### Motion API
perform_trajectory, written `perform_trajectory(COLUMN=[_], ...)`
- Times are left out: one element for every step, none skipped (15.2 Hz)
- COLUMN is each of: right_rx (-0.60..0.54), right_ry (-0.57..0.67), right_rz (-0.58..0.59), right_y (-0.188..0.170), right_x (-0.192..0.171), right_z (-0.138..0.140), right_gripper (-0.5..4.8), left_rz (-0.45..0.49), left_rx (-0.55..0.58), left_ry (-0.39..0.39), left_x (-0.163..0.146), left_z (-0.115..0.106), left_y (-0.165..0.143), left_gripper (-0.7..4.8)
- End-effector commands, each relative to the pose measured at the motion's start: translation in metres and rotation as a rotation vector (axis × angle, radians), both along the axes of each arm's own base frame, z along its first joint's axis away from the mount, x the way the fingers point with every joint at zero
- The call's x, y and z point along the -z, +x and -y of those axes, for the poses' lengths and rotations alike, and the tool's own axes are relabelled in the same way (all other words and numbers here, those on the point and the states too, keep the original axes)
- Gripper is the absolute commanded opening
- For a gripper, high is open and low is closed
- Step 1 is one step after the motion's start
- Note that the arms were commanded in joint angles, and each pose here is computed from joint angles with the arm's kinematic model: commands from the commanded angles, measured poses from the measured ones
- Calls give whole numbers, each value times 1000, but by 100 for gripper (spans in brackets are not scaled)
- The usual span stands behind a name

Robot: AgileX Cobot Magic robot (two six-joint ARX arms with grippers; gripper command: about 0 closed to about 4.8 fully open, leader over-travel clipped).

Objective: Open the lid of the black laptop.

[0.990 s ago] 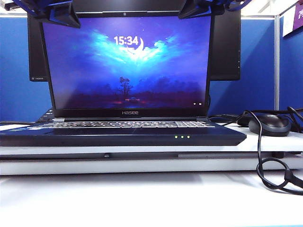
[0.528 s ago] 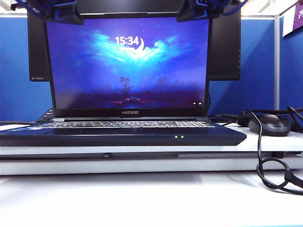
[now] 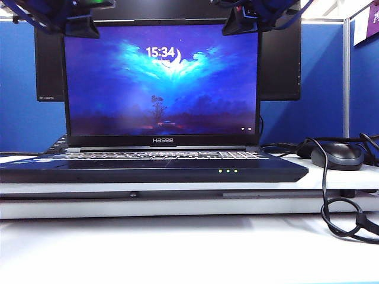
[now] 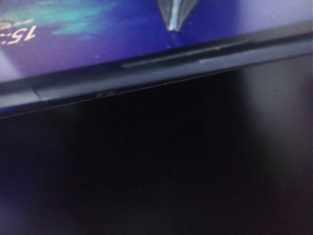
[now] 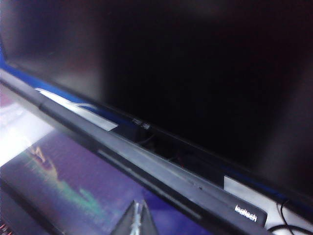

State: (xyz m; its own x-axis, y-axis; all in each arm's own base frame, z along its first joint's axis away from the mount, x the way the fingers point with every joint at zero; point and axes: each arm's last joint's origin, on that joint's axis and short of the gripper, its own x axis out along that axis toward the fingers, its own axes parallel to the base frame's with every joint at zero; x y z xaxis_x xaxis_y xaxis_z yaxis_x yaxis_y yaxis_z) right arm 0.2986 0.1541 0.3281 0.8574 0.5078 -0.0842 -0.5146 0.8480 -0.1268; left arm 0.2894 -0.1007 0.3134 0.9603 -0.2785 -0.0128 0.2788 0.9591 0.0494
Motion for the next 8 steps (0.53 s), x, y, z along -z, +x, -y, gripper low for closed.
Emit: perform_trajectory(right_rx=[26,31,38,39,41,48,52,54], right_ry=[3,2,1,1,-4,-8,-10,-12], right_rz=[38,42,41,43,40,41,36,33], right_y=[10,13,15,17,20,22,24,26], right_x=[-7,-7,-8,-7,-5,-4,-2,0], right_z=[1,1,3,2,2,4,5,5], right_gripper=[-1,-2,-1,-2,-1,-1,-1,-1], left_rz=[59,68,76,79,78,75,65,62], left_rx=[9,9,12,17,17,18,18,16], left_ry=[-25,-27,-30,-31,-29,-26,-23,-20], left_x=[-6,-5,-4,-3,-2,0,3,4], left_z=[1,1,2,2,3,4,5,5], left_y=[4,5,7,8,9,11,14,17], left_gripper=[-4,-4,-4,-4,-4,-4,-4,-4])
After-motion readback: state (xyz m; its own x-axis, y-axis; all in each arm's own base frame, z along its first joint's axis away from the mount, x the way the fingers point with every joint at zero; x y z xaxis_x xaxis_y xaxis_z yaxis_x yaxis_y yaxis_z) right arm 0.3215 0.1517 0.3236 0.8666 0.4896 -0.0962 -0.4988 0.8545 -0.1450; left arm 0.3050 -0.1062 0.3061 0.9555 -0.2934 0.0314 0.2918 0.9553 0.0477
